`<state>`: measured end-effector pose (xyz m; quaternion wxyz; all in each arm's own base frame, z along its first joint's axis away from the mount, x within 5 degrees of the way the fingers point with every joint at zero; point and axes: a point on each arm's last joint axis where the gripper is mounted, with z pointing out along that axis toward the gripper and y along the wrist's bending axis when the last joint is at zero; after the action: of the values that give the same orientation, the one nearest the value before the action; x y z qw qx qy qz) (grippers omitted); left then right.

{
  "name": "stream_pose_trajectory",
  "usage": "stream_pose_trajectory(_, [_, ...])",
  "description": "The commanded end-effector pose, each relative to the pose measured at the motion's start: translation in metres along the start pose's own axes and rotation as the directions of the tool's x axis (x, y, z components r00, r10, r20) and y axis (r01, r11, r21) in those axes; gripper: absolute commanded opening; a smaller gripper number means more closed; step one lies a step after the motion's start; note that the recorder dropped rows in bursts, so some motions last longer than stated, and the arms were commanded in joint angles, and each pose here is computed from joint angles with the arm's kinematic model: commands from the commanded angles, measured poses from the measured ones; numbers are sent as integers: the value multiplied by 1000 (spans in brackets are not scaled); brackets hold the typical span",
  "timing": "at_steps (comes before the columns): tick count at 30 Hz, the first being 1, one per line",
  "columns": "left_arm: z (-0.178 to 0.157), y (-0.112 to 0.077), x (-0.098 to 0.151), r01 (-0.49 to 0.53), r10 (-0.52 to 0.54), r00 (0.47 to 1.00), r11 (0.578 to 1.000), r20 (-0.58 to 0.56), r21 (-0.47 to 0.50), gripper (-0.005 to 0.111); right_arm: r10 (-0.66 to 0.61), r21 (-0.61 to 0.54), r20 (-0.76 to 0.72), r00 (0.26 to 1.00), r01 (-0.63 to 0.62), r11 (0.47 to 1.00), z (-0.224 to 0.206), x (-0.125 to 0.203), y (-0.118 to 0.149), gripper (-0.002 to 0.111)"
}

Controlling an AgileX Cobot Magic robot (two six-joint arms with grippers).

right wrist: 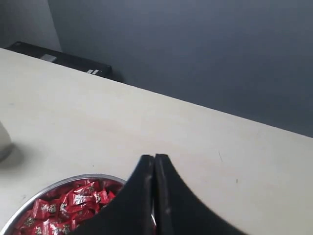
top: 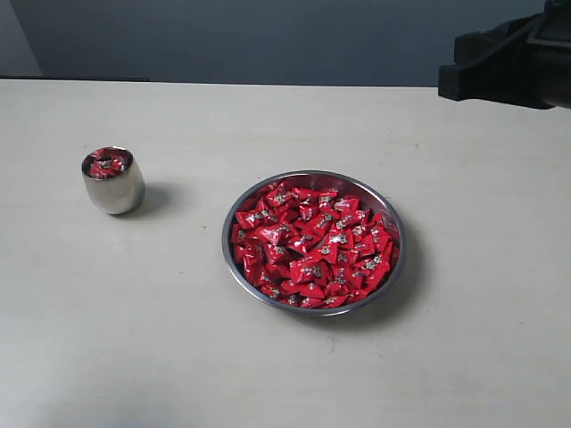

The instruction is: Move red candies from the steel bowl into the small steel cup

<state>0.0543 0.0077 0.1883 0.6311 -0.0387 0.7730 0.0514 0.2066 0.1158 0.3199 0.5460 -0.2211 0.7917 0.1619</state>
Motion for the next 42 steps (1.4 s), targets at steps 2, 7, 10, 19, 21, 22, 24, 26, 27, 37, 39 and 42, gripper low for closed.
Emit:
stream_pose_trajectory(2, [0,0,1,5,-5,1000,1000,2,0,0,-66,8,9,998,66,998,-8,-1,-1,-1])
stream_pose_trajectory(7, [0,0,1,5,-5,1000,1000,2,0,0,-86,17,21,996,86,996,-9,-3,-1,-1])
stream_pose_trajectory(10, [0,0,1,5,-5,1000,1000,2,0,0,-135,19,9,991,134,991,-9,-2,-2,-1])
stream_pose_trajectory(19, [0,0,1,5,-5,1000,1000,2,0,0,-247,-19,-48,968,246,969,-27,1,2,-1])
stream_pose_trajectory(21, [0,0,1,5,-5,1000,1000,2,0,0,-241,-11,-53,969,241,971,-44,0,-1,-1])
stream_pose_trajectory(22, [0,0,1,5,-5,1000,1000,2,0,0,-223,2,-57,973,224,975,-53,0,-3,-1])
stream_pose_trajectory(24, [0,0,1,5,-5,1000,1000,2,0,0,-205,35,-59,977,208,978,-68,-1,-9,-1])
stream_pose_trajectory(26, [0,0,1,5,-5,1000,1000,2,0,0,-190,80,-61,980,195,978,-84,0,-15,-1])
stream_pose_trajectory(27, [0,0,1,5,-5,1000,1000,2,0,0,-189,101,-61,980,194,976,-91,0,-17,-1])
stream_pose_trajectory(37, [0,0,1,5,-5,1000,1000,2,0,0,-111,378,84,990,72,923,-156,30,-21,-1])
stream_pose_trajectory(39, [0,0,1,5,-5,1000,1000,2,0,0,-93,406,124,988,35,913,-161,45,-19,-1])
stream_pose_trajectory(42, [0,0,1,5,-5,1000,1000,2,0,0,-53,420,148,988,-14,907,-160,77,-16,-1])
